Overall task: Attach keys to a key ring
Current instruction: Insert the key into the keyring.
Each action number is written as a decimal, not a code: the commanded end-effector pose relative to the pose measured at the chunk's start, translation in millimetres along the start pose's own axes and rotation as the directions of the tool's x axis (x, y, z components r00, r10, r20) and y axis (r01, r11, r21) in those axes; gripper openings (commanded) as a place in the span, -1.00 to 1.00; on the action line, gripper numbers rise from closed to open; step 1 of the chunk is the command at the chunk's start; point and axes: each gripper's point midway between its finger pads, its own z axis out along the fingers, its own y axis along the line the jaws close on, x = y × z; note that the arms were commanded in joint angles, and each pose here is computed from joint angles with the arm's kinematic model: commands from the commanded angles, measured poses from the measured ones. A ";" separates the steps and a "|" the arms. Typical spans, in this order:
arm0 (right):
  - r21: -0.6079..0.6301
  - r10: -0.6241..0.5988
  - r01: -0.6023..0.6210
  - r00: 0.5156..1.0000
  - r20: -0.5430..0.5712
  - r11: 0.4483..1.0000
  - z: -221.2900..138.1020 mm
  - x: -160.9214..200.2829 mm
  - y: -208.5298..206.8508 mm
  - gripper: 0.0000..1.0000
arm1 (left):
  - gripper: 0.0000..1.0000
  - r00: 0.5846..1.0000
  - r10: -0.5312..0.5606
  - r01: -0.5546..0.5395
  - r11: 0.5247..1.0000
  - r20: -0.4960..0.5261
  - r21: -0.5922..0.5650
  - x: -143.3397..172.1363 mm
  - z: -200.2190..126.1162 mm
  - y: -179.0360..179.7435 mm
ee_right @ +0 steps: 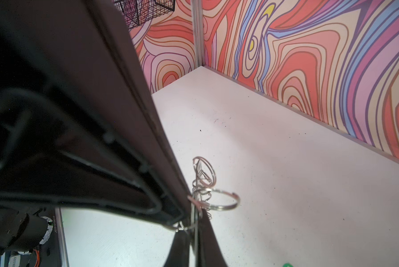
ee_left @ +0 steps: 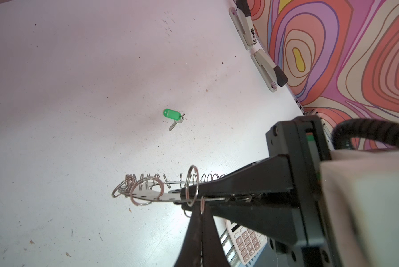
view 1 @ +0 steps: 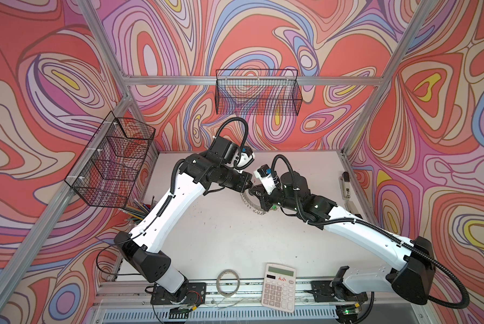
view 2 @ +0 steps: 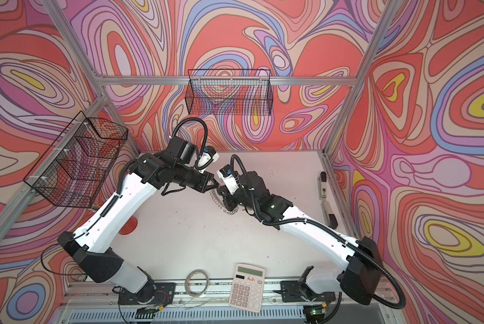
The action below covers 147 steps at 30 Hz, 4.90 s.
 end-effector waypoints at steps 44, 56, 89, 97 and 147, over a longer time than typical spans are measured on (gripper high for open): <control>-0.074 0.285 -0.281 0.958 0.037 0.957 11.3 -3.7 -0.1 -1.00 | -0.84 0.843 -0.451 0.346 0.872 0.294 0.346 -3.2 12.2 16.9; -0.022 0.239 -0.239 0.971 0.029 0.971 8.2 -6.4 -7.1 -1.00 | -1.00 0.915 -0.301 0.246 0.944 0.268 0.220 0.1 -5.0 13.5; -0.480 0.412 -0.330 0.908 0.073 0.813 -7.2 -49.6 10.4 -1.00 | 0.26 0.924 -0.102 0.072 0.993 0.369 0.094 5.6 -71.9 54.2; -0.629 0.515 -0.334 0.848 0.124 0.701 -33.4 -96.4 -2.4 -1.00 | 0.26 0.883 -0.290 0.161 0.926 0.370 0.341 21.7 -61.6 51.6; -0.413 0.346 -0.208 0.891 0.295 0.887 -44.9 -112.4 -23.3 -1.00 | -0.07 0.813 -0.453 0.185 0.797 0.367 0.575 14.6 -67.0 44.2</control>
